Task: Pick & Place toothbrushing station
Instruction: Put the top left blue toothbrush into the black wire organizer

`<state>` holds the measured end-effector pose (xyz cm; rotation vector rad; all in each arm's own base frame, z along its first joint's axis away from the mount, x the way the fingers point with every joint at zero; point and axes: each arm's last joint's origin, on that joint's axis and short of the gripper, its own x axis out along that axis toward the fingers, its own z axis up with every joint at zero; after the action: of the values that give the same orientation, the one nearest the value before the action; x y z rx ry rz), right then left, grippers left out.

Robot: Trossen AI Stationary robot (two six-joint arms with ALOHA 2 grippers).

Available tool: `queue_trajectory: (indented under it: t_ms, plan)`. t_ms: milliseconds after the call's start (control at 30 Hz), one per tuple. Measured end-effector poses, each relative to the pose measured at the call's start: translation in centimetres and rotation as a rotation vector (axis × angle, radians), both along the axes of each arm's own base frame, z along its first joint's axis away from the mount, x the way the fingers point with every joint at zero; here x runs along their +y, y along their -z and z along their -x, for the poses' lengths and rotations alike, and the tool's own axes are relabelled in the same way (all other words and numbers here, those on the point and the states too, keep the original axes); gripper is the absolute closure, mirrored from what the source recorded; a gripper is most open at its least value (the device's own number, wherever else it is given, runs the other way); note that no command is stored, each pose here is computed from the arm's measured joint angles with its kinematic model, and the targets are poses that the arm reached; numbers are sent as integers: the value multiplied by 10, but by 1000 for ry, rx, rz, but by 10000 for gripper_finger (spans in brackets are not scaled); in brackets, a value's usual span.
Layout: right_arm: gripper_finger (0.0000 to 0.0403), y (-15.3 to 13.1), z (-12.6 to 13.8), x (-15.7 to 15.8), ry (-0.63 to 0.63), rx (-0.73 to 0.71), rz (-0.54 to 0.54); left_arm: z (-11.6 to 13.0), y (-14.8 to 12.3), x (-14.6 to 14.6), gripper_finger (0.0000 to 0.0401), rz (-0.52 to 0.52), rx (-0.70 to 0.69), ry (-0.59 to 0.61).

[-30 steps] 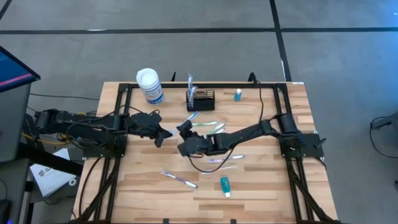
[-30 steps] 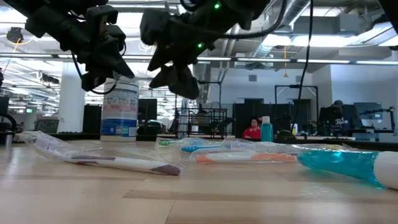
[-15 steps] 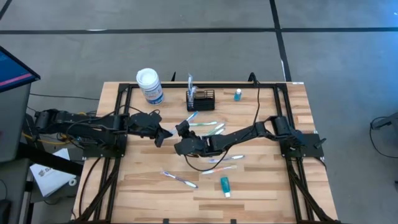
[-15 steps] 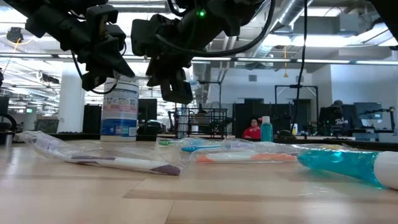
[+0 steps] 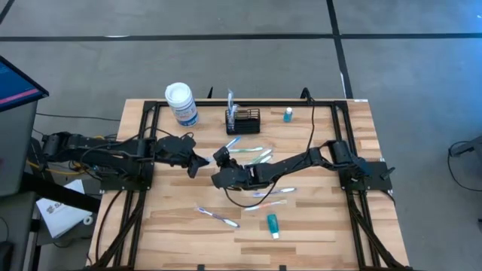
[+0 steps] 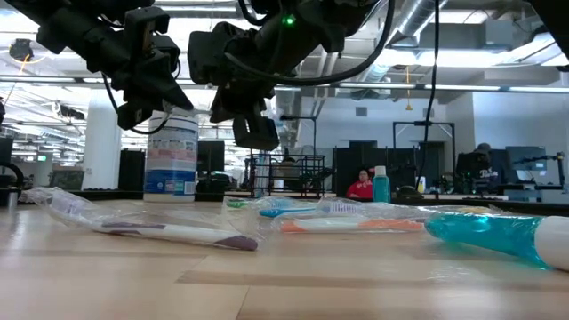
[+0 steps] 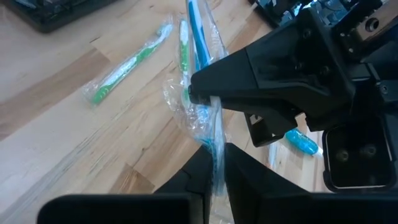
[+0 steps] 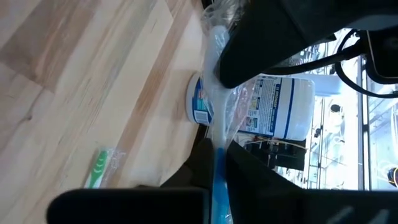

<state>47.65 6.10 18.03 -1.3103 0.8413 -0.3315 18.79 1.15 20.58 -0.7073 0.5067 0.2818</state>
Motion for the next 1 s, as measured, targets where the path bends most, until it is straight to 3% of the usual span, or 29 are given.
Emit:
queue_trajectory:
  t_ms: [433, 767, 1000]
  plan:
    - [393, 1, 1, 0, 15, -15, -29, 0, -1, 0, 313, -22, -5, 13]
    - [393, 2, 1, -3, 19, -14, -67, 5, -18, 0, 309, -105, -134, 51]
    - [393, -18, 10, -7, 48, -57, -145, 16, -30, 0, 309, -134, -203, 26]
